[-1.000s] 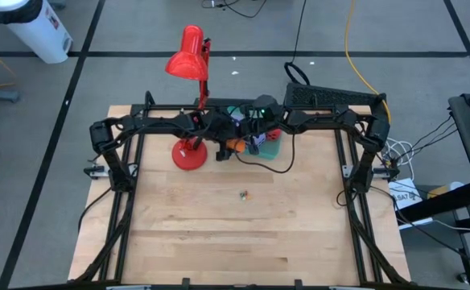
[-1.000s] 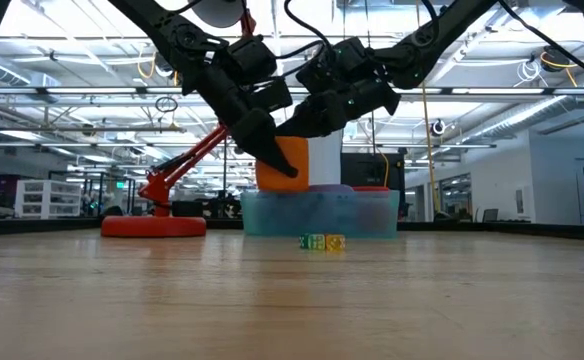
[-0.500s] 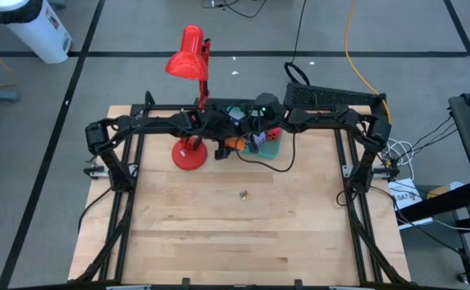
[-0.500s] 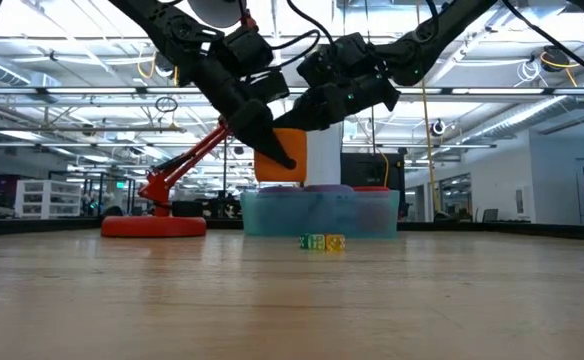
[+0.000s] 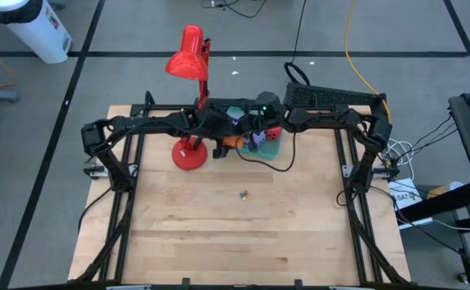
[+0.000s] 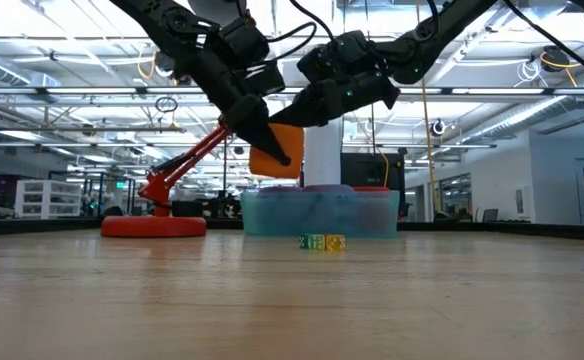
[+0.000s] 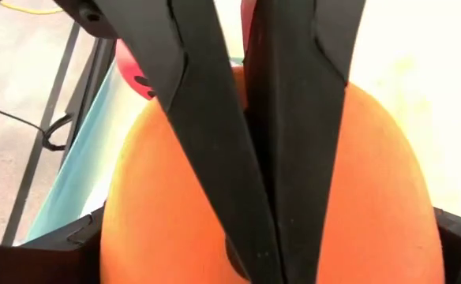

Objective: Pick & Place Dice
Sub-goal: Put the large orange die into the blue bin

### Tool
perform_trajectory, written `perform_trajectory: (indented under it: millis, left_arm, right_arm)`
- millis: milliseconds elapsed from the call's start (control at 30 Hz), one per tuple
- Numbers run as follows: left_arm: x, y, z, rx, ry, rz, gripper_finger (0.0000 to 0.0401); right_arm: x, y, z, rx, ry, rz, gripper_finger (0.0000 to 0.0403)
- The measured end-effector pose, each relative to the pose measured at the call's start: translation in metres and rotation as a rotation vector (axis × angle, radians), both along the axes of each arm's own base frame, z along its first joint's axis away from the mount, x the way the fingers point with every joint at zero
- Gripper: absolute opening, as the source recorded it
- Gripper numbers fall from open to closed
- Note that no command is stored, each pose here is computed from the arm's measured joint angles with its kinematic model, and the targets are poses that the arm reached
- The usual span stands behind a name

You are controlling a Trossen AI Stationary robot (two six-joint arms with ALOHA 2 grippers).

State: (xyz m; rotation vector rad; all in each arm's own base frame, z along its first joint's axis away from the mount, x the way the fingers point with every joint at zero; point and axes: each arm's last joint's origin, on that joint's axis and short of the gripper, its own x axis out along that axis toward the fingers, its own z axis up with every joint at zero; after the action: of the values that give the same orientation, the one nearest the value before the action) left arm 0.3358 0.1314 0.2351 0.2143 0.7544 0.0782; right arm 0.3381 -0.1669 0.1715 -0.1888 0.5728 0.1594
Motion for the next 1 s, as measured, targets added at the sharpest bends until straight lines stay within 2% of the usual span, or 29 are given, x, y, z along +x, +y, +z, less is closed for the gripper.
perform_trajectory:
  millis: [1000]
  left_arm:
    - [-0.0072,0.0090,0.0014,0.004,0.022,0.036,0.0400]
  right_arm:
    - [-0.0002,-0.0010,-0.0002,0.010,0.002,-0.019,0.0000]
